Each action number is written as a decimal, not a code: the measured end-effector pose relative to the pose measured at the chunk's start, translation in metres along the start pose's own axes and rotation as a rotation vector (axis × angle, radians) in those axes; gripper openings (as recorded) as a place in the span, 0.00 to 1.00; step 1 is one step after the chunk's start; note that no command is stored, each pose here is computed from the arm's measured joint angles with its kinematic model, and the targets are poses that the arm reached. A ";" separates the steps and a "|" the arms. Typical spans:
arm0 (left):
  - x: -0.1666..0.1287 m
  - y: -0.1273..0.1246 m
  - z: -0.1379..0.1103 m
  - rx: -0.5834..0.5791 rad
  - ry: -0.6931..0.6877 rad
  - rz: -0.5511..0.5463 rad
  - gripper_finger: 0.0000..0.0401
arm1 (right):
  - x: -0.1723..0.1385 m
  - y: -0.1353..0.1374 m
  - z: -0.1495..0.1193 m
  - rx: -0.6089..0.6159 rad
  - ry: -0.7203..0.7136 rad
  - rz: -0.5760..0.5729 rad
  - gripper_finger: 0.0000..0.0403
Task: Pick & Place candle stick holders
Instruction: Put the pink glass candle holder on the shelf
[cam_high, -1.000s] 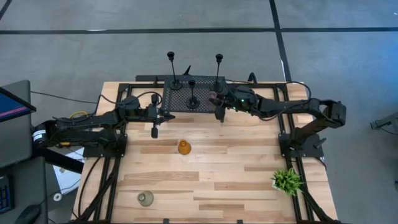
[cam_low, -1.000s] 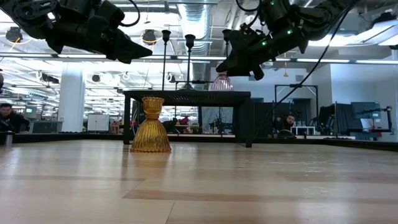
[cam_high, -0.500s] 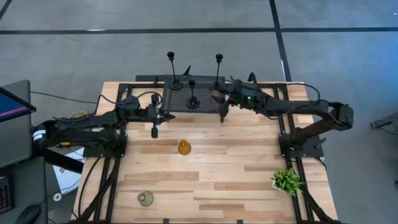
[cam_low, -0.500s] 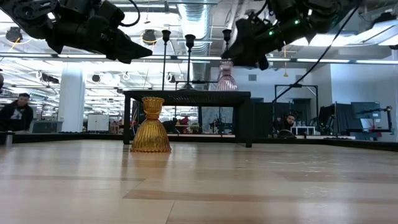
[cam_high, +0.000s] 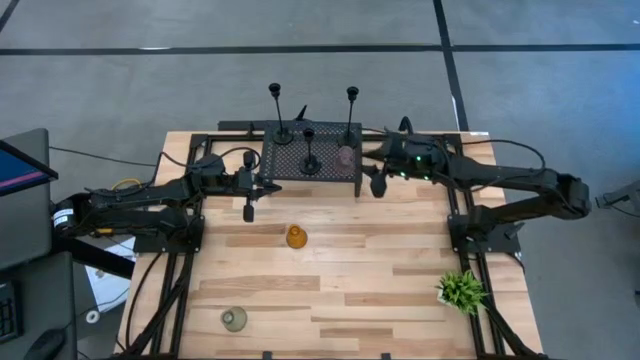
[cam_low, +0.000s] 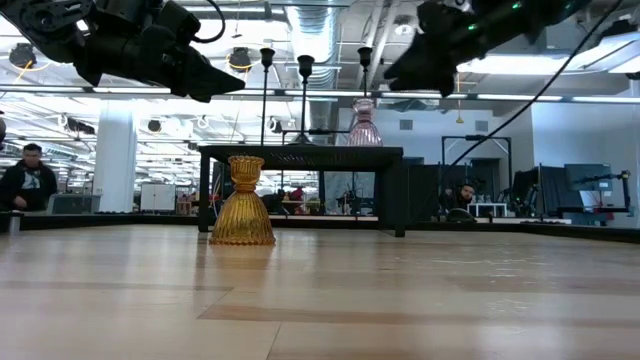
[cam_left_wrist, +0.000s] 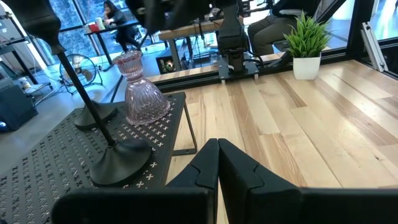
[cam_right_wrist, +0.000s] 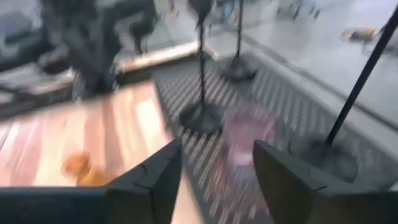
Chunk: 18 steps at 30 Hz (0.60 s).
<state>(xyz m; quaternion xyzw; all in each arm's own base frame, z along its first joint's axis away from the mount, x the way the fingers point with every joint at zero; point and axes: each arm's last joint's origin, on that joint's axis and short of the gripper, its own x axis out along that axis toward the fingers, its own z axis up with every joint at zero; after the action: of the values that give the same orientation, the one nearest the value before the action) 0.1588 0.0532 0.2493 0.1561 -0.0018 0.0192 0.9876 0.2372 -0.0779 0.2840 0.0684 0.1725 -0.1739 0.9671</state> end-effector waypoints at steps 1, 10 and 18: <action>0.000 0.000 0.000 0.000 0.000 0.000 0.02 | -0.003 0.002 -0.002 -0.005 0.031 0.008 0.40; 0.000 0.000 0.000 0.000 0.000 0.000 0.02 | -0.015 0.030 -0.020 -0.058 0.199 0.106 0.02; 0.000 0.000 0.000 0.000 0.000 0.000 0.02 | -0.006 0.046 -0.058 -0.091 0.084 0.064 0.01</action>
<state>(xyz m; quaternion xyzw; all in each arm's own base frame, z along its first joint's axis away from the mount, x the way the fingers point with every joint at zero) 0.1588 0.0531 0.2493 0.1562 -0.0020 0.0190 0.9875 0.2303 -0.0221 0.2359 0.0371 0.2182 -0.1317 0.9663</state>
